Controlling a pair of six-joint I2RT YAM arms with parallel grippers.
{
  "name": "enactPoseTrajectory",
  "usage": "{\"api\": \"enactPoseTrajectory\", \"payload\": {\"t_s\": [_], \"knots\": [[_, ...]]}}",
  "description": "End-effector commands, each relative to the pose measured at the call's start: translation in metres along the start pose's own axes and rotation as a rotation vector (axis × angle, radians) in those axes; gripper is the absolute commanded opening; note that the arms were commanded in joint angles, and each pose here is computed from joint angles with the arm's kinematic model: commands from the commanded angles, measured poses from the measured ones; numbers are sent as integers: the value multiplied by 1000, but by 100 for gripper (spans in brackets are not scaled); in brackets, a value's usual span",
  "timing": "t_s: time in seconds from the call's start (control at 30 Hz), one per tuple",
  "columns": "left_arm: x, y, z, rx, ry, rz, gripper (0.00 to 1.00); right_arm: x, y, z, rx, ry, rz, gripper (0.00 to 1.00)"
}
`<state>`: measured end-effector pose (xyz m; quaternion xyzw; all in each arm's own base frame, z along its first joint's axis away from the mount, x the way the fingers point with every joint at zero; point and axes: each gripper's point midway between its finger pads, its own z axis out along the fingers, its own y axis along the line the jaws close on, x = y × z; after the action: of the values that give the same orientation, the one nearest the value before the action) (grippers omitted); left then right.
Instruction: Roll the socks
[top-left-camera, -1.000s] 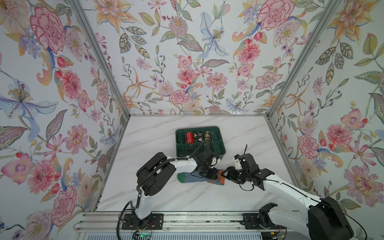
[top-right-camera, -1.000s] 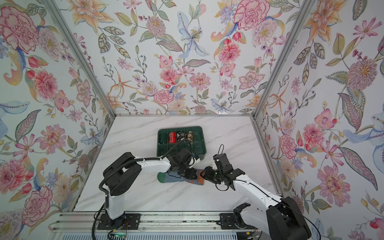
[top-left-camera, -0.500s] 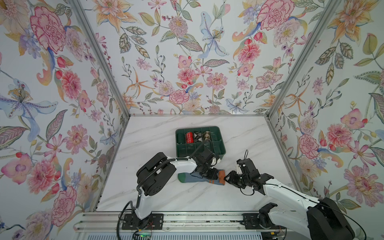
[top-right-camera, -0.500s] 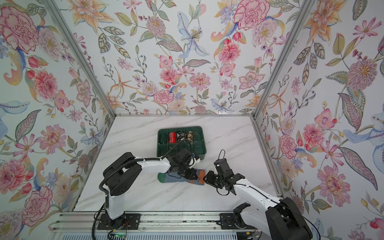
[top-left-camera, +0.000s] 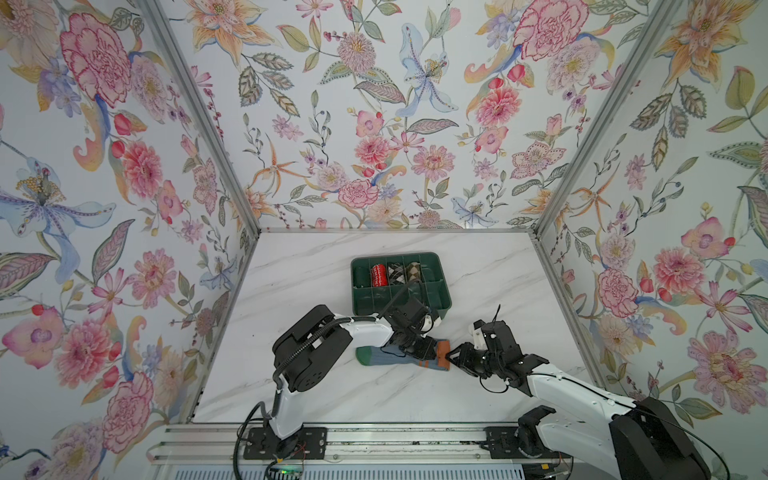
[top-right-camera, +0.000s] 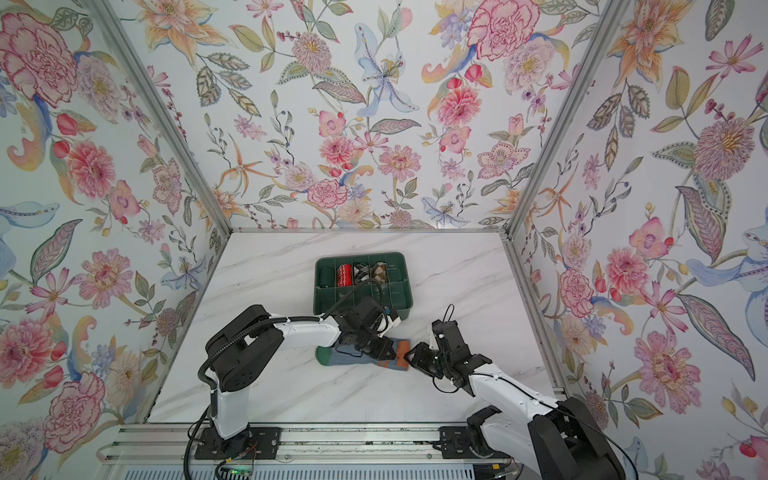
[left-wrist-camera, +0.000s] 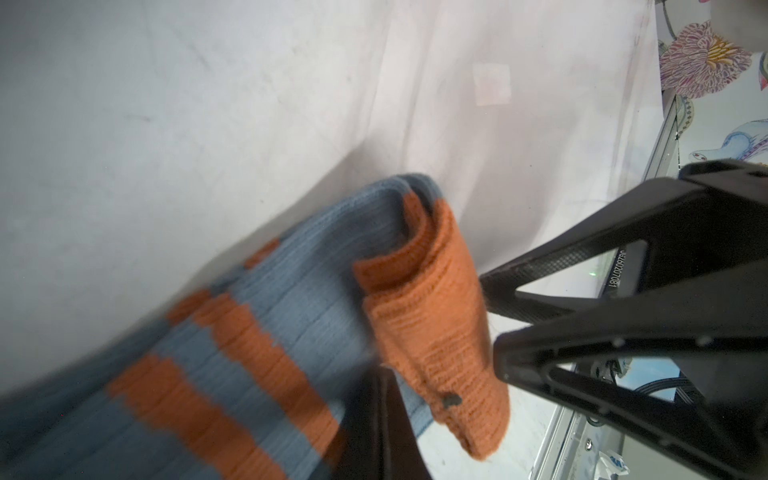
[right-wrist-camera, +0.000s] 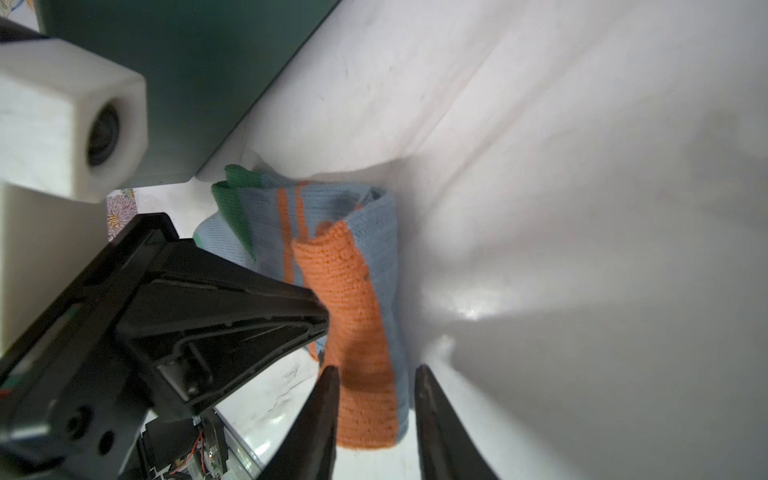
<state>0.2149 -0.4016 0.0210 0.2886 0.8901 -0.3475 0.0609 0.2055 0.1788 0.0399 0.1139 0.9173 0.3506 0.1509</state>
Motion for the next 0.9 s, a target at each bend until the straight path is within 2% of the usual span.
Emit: {"api": "enactPoseTrajectory", "payload": {"t_s": [0.0, 0.7, 0.87], "knots": [[30, 16, 6, -48, 83, -48, 0, 1, -2, 1, -12, 0, 5, 33], [30, 10, 4, -12, 54, -71, 0, 5, -14, 18, -2, 36, 0, 29], [30, 10, 5, -12, 51, -76, 0, 7, -15, 21, -4, 45, -5, 24]]}}
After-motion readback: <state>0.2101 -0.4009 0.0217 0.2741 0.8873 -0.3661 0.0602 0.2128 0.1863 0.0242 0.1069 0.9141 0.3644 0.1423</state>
